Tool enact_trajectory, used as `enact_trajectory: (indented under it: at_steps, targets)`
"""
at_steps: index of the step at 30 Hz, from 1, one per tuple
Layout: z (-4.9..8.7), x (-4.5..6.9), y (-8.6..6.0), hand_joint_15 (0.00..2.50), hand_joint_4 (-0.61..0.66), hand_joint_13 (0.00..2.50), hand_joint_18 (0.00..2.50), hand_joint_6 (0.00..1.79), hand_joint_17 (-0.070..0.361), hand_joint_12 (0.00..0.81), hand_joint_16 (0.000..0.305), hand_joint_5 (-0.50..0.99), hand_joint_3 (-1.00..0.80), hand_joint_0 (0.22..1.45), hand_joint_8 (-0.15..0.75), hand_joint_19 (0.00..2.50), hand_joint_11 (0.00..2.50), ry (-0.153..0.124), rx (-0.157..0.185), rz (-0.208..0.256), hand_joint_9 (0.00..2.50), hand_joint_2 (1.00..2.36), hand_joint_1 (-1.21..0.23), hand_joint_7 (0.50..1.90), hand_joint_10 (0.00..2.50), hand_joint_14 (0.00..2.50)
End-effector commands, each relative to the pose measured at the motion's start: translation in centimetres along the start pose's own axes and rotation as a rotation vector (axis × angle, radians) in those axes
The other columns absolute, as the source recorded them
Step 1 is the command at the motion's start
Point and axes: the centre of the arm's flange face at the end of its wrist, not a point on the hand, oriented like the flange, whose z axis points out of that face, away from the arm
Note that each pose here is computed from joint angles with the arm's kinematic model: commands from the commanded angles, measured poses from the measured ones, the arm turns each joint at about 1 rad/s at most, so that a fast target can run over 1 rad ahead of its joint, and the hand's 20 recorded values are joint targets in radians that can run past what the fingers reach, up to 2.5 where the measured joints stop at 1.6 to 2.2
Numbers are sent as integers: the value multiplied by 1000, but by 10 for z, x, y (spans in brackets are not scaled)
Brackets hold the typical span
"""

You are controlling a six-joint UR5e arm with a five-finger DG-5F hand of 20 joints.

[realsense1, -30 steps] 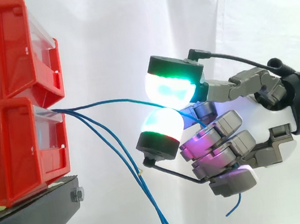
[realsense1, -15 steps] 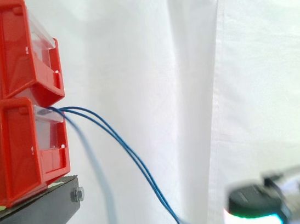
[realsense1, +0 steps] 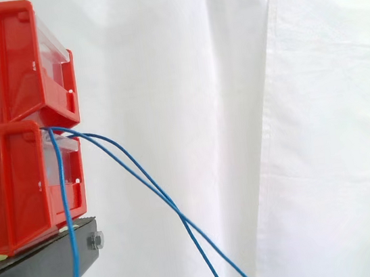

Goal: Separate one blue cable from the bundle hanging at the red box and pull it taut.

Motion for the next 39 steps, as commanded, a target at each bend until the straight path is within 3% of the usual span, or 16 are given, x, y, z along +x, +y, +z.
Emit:
enact_trajectory:
  at_steps: [1, 8, 16, 39]
  targets:
    - [7, 0, 6, 1217, -57, 713, 1077, 947, 88, 395, 39, -220, -329, 792, 371, 1083, 1186, -3, -75, 12, 645, 1013, -733, 1173, 2500, 2500]
    - [12, -1, 13, 1229, -60, 713, 1083, 948, 89, 396, 40, -219, -324, 792, 373, 1064, 1178, -4, -138, 22, 650, 1014, -734, 1175, 2500, 2500]
    - [13, 4, 14, 1225, -59, 714, 1083, 948, 89, 395, 39, -219, -325, 793, 376, 1074, 1191, 3, -142, 20, 651, 1013, -734, 1174, 2500, 2500]
    - [13, 4, 16, 1222, -58, 717, 1096, 948, 87, 392, 39, -219, -324, 793, 370, 1113, 1155, 3, -146, 21, 655, 1014, -734, 1167, 2500, 2500]
